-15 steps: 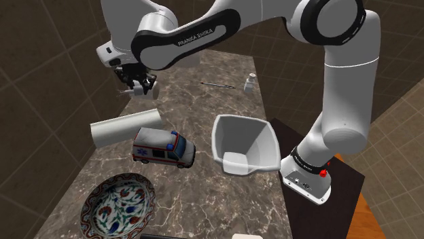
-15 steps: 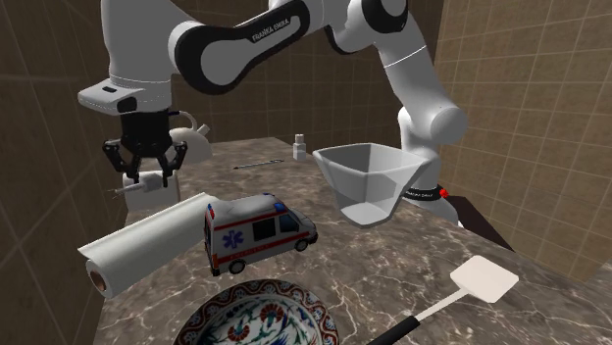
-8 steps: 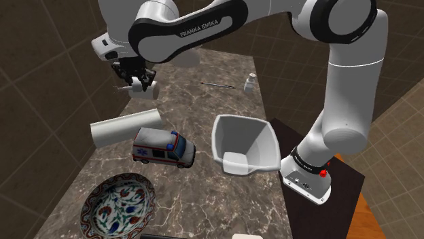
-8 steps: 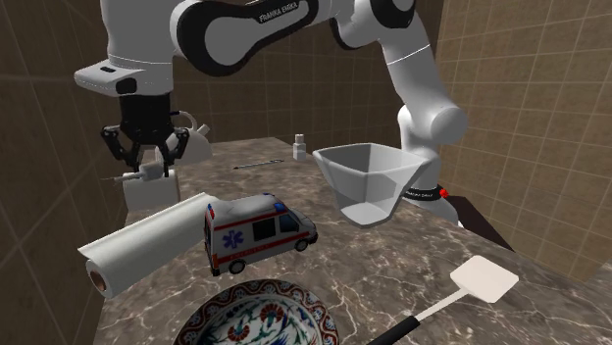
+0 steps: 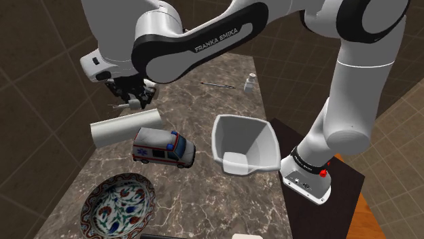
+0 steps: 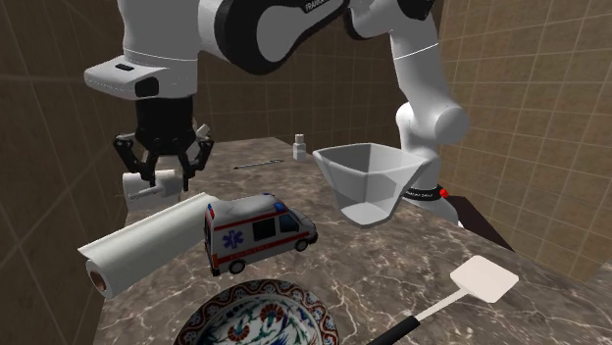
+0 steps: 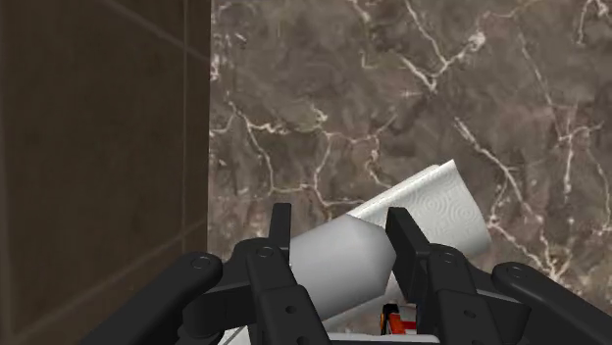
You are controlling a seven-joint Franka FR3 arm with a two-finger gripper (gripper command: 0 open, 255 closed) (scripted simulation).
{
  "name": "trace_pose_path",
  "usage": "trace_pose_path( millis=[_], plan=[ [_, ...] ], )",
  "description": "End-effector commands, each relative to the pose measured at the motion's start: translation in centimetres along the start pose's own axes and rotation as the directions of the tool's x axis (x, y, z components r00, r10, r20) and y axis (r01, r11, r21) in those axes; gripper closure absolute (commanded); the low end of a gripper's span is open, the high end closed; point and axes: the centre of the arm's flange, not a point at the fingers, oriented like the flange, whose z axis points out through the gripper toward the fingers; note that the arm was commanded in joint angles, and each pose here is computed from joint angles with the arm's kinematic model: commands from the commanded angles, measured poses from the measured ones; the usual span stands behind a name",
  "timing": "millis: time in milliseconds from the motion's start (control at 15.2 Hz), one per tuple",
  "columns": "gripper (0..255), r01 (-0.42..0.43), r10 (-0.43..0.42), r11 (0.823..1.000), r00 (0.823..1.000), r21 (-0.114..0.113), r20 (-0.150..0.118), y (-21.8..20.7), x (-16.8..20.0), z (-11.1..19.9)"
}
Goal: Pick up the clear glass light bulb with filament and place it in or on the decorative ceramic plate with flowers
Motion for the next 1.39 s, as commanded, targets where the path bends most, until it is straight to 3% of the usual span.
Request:
trace_pose_path(
  millis=[0,1188,1320],
  plan=[
    [255,-0.001,0.001,1.0,1.0,0.0,0.0,-0.8,2.6,-0.8],
    [255,-0.001,0.001,1.0,1.0,0.0,0.0,-8.3,25.3,-7.0],
    [255,-0.001,0.001,1.0,1.0,0.0,0.0,-8.4,25.5,-6.0]
  ],
)
